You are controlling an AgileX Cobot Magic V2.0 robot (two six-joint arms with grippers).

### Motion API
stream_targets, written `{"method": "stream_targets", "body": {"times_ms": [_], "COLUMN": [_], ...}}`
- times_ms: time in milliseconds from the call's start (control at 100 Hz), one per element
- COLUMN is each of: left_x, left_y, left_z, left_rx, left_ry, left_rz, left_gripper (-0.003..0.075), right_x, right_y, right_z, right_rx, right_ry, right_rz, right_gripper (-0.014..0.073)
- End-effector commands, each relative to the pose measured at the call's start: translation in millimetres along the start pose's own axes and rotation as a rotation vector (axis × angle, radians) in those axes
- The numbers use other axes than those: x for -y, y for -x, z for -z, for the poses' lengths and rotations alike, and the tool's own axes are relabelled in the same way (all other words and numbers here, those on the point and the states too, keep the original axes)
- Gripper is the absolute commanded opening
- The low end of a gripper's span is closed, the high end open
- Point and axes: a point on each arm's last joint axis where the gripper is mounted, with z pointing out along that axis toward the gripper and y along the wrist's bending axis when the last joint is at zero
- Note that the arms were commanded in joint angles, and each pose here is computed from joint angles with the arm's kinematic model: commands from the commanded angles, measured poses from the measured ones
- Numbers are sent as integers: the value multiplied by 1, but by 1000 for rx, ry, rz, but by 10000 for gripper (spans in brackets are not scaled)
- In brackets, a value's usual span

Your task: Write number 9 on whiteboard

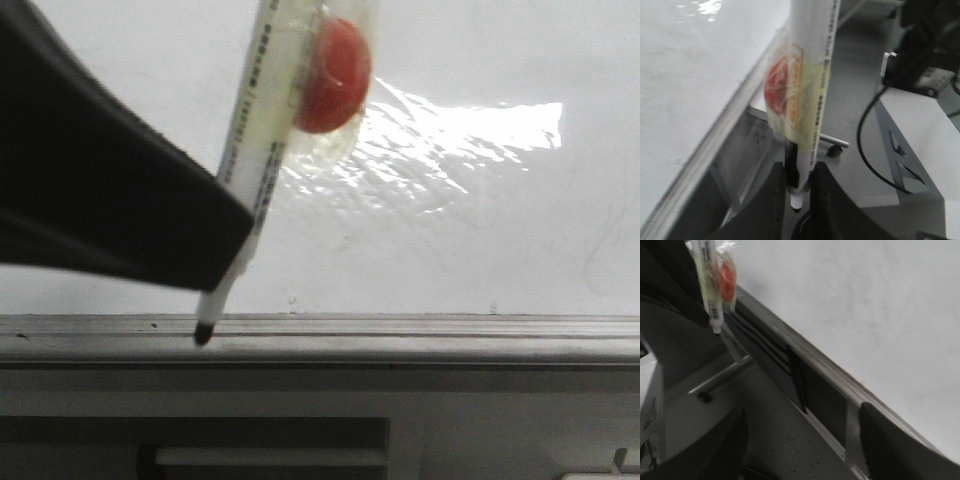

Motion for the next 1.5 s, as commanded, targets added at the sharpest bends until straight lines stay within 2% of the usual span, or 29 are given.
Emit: {"method": "stream_targets", "body": {"times_ms": [0, 360, 710, 790, 880, 1080, 1230, 1320, 1410, 1440, 1490], "left_x": [9, 10, 10, 10, 10, 10, 9, 9, 11, 12, 15], "left_y": [8, 7, 7, 7, 7, 7, 8, 8, 10, 11, 12], "left_z": [8, 8, 8, 8, 8, 8, 8, 8, 13, 17, 25], "left_rx": [20, 15, 15, 15, 15, 15, 23, 29, 44, 56, 81], "left_ry": [-69, -83, -83, -83, -83, -83, -68, -65, -62, -60, -56], "left_rz": [-53, -176, -180, -180, -180, -180, -174, -148, -95, -80, -71], "left_gripper": [-20, -20, -20, -20, -20, -20, -17, 55, 209, 258, 330], "right_x": [-3, -7, -22, -27, -31, -30, -28, -27, -24, -23, -19], "right_y": [20, 48, 70, 71, 71, 72, 72, 76, 87, 92, 100], "right_z": [-4, -39, -79, -90, -96, -99, -99, -99, -93, -89, -83], "right_rx": [92, 119, 63, 58, 53, 62, 66, 58, 2, -39, -128], "right_ry": [82, 304, 484, 498, 483, 446, 426, 413, 394, 392, 352], "right_rz": [61, 164, 231, 215, 216, 218, 213, 180, 177, 164, 209], "right_gripper": [419, 419, 419, 414, 320, -72, -59, -59, -59, -59, -59]}}
